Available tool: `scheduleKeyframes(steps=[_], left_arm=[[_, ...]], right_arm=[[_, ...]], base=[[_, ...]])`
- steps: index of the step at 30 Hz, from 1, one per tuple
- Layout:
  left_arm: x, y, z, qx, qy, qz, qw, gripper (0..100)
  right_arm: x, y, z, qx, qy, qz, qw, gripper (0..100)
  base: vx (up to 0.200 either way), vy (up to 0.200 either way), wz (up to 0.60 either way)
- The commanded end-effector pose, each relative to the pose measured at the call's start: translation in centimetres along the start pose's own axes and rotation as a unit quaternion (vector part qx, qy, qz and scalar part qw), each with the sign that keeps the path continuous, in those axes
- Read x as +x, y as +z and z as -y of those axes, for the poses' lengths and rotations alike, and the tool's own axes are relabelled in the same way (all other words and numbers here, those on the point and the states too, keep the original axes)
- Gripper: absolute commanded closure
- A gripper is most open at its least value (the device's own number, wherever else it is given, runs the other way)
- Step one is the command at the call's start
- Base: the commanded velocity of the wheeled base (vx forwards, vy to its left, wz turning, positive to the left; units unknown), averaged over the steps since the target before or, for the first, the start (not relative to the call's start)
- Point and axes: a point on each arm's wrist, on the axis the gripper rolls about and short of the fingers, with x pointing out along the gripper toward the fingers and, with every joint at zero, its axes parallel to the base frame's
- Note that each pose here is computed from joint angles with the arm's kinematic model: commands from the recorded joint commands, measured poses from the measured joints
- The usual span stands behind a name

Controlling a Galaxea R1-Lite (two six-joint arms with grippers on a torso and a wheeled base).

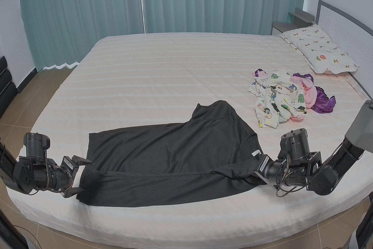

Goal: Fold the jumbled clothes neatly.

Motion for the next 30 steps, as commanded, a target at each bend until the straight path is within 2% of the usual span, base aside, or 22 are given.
scheduleKeyframes(steps=[1, 8, 13, 17, 23, 30], left_arm=[[0.0, 0.0, 0.0, -0.001, 0.001, -0.001, 1.0, 0], [0.1, 0.0, -0.1, -0.001, 0.001, -0.001, 1.0, 0], [0.1, 0.2, -0.1, -0.004, 0.002, 0.001, 1.0, 0], [0.1, 0.2, -0.1, -0.004, 0.003, 0.001, 1.0, 0], [0.4, 0.2, -0.2, -0.005, 0.006, -0.002, 1.0, 0], [0.7, 0.2, -0.5, -0.007, 0.012, -0.006, 0.9999, 0]], right_arm=[[-1.9, 3.6, -3.1, 0.011, 0.051, 0.015, 0.9985, 100], [-2.1, 5.2, -4.2, 0.018, 0.042, 0.017, 0.9988, 100], [-2.3, 6.8, -5.2, 0.028, 0.016, 0.01, 0.9994, 100], [-2.5, 6.8, -5.3, 0.028, 0.001, -0.01, 0.9995, 100], [-2.5, 7.7, -6.0, 0.028, 0.007, -0.004, 0.9996, 100], [-1.8, 9.0, -7.5, 0.032, -0.009, -0.013, 0.9994, 100]], base=[[0.0, 0.0, 0.0], [0.0, 0.0, 0.0], [0.0, 0.0, 0.0], [0.0, 0.0, 0.0], [0.0, 0.0, 0.0], [0.0, 0.0, 0.0]])
